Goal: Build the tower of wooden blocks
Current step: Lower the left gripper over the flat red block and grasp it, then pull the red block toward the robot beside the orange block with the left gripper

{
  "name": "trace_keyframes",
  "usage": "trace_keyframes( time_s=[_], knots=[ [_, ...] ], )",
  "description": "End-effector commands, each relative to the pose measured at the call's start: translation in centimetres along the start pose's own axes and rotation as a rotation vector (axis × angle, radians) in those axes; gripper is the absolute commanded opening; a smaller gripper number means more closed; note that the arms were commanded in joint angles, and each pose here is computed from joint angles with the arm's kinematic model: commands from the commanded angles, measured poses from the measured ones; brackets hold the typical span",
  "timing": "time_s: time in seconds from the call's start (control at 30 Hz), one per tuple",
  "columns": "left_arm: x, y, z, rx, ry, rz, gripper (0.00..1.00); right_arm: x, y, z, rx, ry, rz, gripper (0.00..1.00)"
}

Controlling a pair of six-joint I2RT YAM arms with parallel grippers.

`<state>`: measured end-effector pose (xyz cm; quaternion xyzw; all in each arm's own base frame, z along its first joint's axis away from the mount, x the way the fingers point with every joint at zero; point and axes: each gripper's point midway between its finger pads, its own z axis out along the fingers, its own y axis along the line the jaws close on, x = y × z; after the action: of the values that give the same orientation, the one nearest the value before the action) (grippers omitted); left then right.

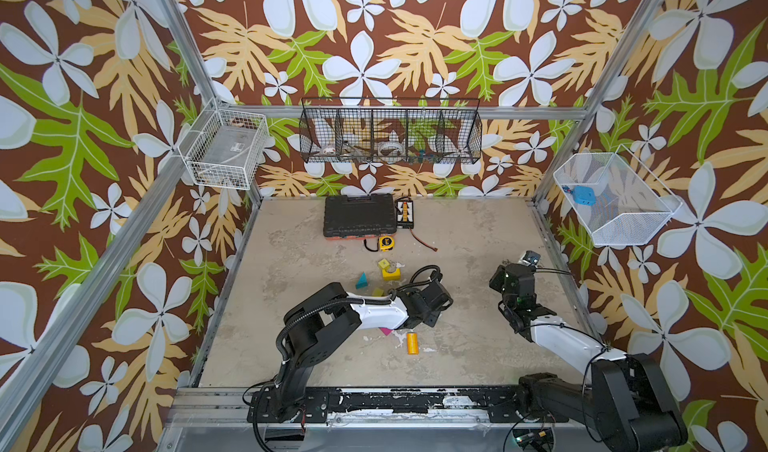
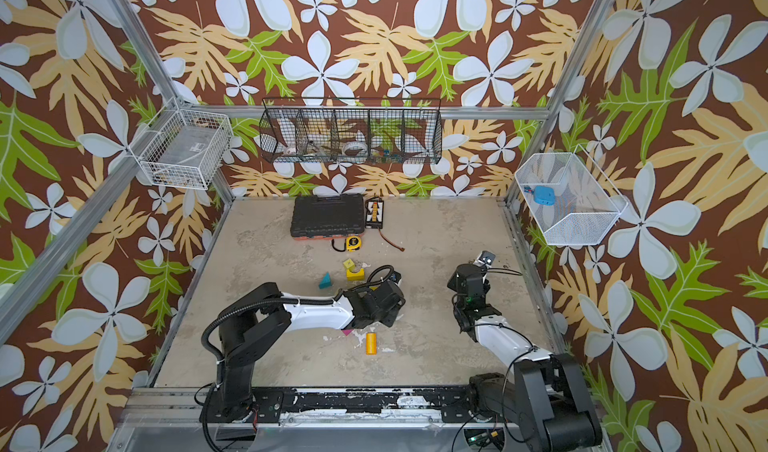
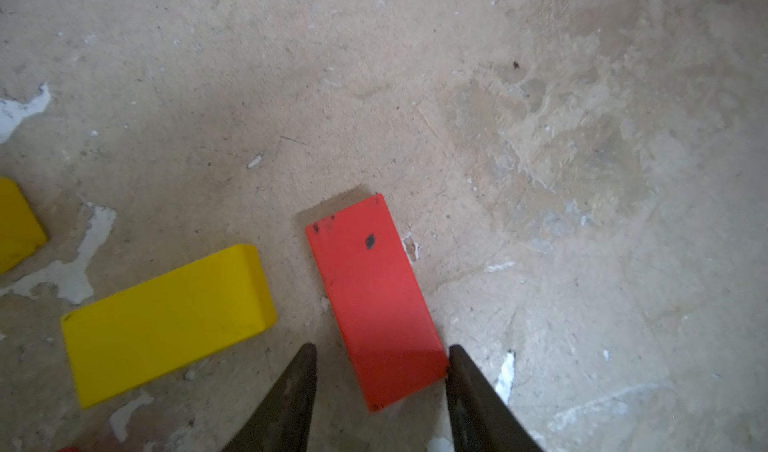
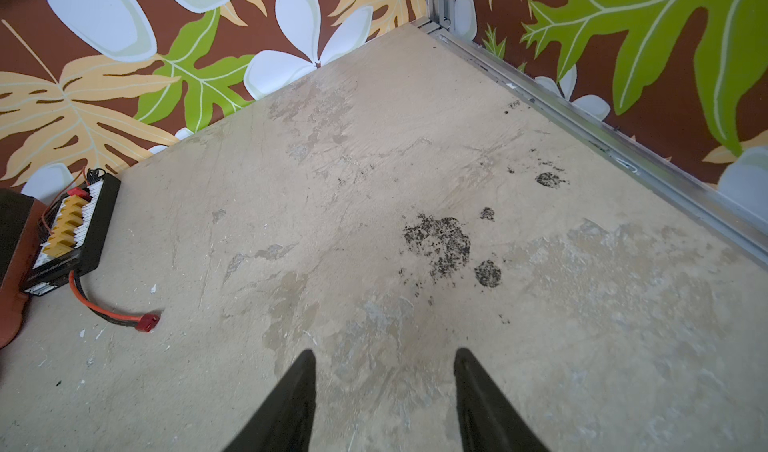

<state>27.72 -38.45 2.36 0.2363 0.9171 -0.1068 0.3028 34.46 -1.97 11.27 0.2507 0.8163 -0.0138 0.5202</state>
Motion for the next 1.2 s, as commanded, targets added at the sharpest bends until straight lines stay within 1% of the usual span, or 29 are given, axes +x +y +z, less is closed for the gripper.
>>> trace_keyframes(
  time_s=[0.0,0.17,0.33,0.5,0.6,0.7,0.83,0.9,0.97,1.07,1.1,1.17],
  knots=[
    [1.4,0.6,0.2,-0.027,0.045,-0.017,0.50,-0.4,0.0,-0.1,0.003,-0.018,0.003,0.55],
    [0.8,0.6,0.9,-0.051,0.032,-0.042,0.44,-0.4,0.1,-0.1,-0.007,-0.017,0.001,0.54],
    [0.5,0.5,1.6,-0.063,0.036,-0.066,0.42,-0.4,0.0,-0.3,-0.007,-0.025,0.006,0.56],
    [1.0,1.0,1.7,-0.100,0.040,-0.077,0.27,-0.4,0.2,-0.2,-0.011,-0.018,0.001,0.54],
    [1.1,1.6,0.2,-0.142,0.011,-0.098,0.21,-0.5,0.0,-0.3,-0.010,-0.026,0.006,0.54],
    [1.6,1.7,-1.9,-0.169,-0.020,-0.131,0.17,-0.5,0.0,-0.2,-0.004,-0.027,0.007,0.55],
    [3.1,0.7,-4.2,-0.173,-0.043,-0.204,0.12,-0.4,0.1,-0.1,-0.003,-0.019,0.002,0.54],
    [4.1,-0.1,-5.5,-0.202,-0.063,-0.258,0.06,-0.4,0.0,-0.2,-0.005,-0.021,0.004,0.54],
    [4.2,-2.2,-6.6,-0.197,-0.094,-0.259,0.06,-0.5,-0.1,-0.4,-0.006,-0.027,0.007,0.55],
    [3.6,-4.6,-8.2,-0.256,-0.141,-0.254,0.07,-0.4,-0.3,-0.7,-0.006,-0.032,0.013,0.56],
    [3.7,-4.8,-8.6,-0.297,-0.153,-0.268,0.07,-0.4,-0.3,-0.7,-0.010,-0.033,0.014,0.56],
    [4.4,-5.1,-8.6,-0.340,-0.145,-0.299,0.07,-0.4,-0.3,-0.9,-0.016,-0.036,0.016,0.55]
  ],
)
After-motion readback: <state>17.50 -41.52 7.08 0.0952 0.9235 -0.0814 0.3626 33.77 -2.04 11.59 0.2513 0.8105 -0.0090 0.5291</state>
